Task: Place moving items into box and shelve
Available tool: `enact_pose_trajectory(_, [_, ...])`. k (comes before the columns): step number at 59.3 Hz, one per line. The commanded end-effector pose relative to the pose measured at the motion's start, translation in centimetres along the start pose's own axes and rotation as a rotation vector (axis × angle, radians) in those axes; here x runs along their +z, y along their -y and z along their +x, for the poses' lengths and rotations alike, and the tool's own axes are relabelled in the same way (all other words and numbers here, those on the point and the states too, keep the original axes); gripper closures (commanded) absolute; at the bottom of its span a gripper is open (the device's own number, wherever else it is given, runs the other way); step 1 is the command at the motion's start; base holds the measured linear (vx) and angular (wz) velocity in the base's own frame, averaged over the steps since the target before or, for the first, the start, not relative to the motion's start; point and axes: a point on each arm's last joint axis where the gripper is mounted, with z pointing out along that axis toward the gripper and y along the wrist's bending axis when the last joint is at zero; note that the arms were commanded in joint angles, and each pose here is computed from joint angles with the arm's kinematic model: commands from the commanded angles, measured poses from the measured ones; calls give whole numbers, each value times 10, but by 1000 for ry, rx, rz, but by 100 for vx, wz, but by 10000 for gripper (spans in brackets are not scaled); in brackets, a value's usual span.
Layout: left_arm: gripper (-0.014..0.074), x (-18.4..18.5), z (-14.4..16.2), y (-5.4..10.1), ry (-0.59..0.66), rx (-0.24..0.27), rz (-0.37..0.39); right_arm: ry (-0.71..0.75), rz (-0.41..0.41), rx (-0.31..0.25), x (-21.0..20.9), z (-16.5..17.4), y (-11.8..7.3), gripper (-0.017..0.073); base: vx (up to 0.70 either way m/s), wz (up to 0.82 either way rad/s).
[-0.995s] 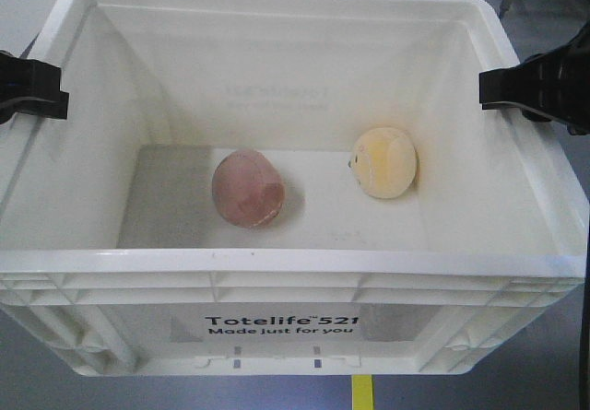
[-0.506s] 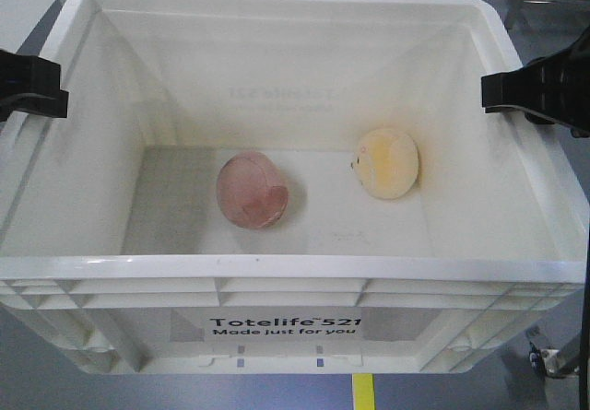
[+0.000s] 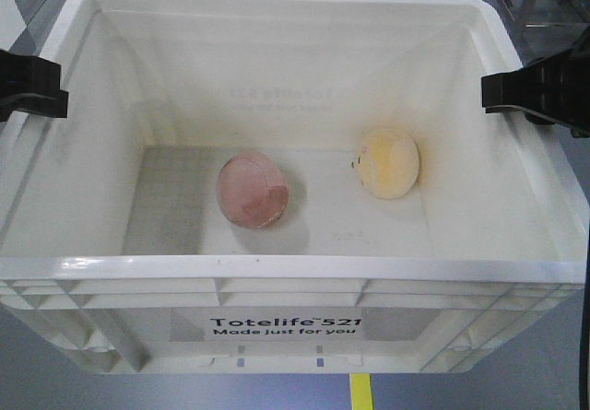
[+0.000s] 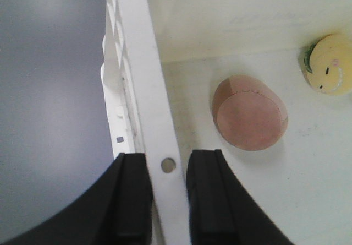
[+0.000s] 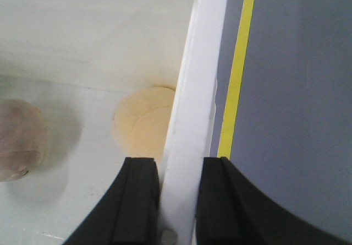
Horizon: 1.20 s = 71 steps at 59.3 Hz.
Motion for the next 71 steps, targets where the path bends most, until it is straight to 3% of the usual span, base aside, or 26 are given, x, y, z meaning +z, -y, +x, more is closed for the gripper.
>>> enact_pose_trajectory(1, [600,-25,-15,6,195,24,58,208,-1,-34,-21,-21,-1,565,46,-4])
enact_pose_trajectory(71, [600,-25,-15,6,195,24,58,208,-1,-34,-21,-21,-1,565,39,-10])
